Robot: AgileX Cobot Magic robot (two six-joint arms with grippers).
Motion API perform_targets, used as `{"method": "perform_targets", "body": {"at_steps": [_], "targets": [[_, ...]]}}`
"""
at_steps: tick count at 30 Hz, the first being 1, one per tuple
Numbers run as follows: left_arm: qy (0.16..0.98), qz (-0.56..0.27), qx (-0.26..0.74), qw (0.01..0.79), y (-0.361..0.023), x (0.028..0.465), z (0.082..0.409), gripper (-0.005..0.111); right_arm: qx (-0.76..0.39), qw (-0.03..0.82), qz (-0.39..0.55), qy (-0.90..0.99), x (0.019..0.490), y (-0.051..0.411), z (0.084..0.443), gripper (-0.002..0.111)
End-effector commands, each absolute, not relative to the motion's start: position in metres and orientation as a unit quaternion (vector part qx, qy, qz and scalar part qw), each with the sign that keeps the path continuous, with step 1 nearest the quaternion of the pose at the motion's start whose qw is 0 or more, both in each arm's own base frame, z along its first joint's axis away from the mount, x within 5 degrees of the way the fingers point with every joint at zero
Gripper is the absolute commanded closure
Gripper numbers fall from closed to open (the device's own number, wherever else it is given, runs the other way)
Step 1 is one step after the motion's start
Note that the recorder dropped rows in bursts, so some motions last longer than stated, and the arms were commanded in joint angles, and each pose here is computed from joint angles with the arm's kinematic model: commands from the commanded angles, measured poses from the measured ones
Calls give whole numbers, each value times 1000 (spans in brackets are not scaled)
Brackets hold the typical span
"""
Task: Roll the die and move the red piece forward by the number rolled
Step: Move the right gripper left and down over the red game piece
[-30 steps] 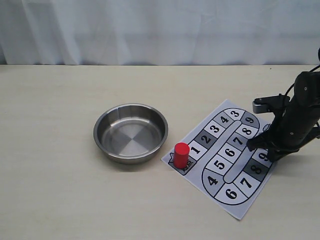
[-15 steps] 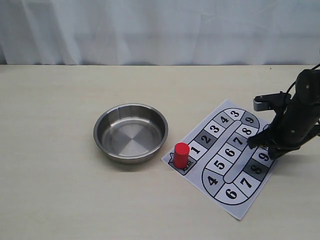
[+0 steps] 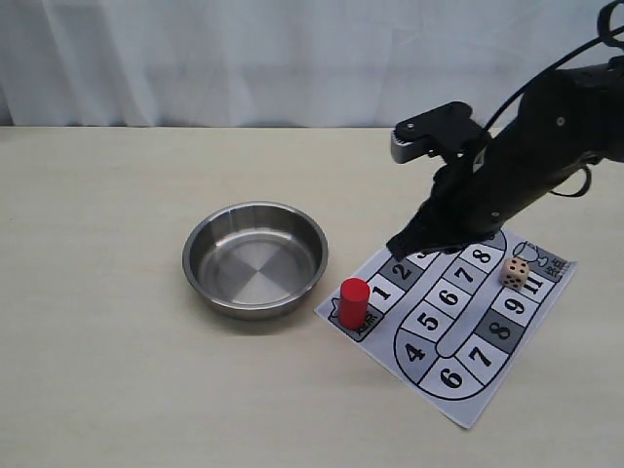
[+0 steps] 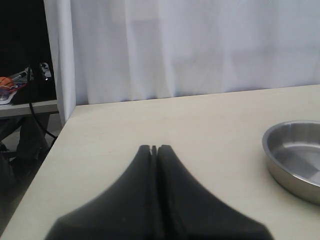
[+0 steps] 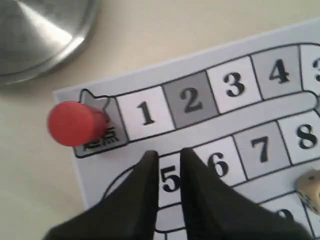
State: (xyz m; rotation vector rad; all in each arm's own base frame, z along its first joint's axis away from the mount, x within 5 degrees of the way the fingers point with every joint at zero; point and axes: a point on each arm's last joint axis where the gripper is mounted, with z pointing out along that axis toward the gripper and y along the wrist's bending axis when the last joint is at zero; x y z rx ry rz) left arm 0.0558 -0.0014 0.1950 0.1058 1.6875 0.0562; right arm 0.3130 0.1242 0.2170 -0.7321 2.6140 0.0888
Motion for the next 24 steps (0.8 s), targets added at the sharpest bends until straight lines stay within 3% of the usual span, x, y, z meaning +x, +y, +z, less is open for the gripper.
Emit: {"method": "perform_targets", "body": {"at_steps": [1,3,6,24], "targets": [[743,22,44,667,-2,56,195,107,-304,228,53,924,301,156,219,64],[743,22,44,667,-2,56,195,107,-290,230,77,926,297,166,219,53],[743,22,44,667,-2,56,195,107,-273,227,99,930,297,173,215,47],[743,22,44,667,-2,56,195,107,-310,207,100,923,315,186,158,47]]}}
